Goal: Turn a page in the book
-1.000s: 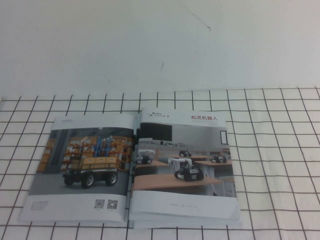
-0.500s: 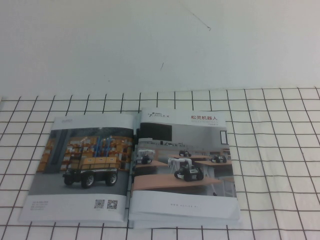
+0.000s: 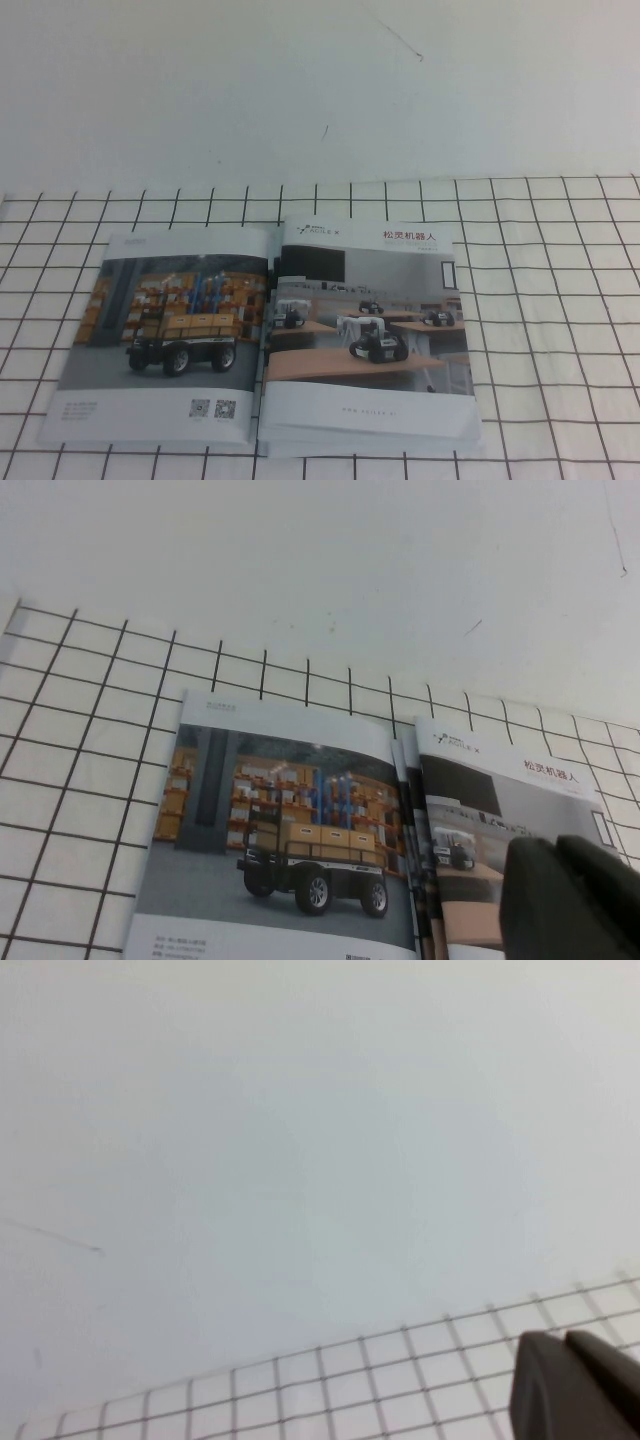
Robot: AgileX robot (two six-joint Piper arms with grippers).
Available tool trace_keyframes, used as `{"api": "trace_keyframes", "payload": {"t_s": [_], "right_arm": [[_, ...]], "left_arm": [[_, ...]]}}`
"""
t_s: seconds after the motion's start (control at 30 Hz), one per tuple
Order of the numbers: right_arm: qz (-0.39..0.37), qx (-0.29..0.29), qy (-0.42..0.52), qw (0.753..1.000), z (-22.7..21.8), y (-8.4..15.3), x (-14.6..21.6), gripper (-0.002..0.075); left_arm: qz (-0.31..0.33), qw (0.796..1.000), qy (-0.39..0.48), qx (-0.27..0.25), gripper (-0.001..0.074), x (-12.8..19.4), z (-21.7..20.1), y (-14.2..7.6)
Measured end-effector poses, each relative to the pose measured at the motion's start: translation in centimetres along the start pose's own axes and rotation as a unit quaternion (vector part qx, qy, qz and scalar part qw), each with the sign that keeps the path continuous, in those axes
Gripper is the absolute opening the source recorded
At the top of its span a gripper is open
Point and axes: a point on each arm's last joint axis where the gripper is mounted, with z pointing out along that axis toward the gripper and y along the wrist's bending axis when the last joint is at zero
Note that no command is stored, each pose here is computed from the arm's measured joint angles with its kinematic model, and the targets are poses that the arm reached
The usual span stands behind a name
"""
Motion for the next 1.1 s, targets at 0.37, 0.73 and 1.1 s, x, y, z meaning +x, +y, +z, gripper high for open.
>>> {"api": "trace_keyframes", "payload": {"t_s": [0.37,0.73,1.1], "right_arm": [[-0.022,-0.081,0.173,0.981,4.1,1.9,4.3,-0.0002],[-0.09,-0.208,0.267,0.937,7.7,4.3,6.8,-0.0002],[-0.086,-0.269,0.376,0.882,12.3,5.5,10.7,-0.0002]], "left_arm": [[0.014,0.994,0.102,0.022,-0.0004,0.0,4.4,-0.5],[-0.015,0.954,0.262,0.145,-0.0004,1.4,12.6,-1.9],[-0.041,0.936,0.306,0.17,-0.0003,3.8,20.4,-1.6]]}}
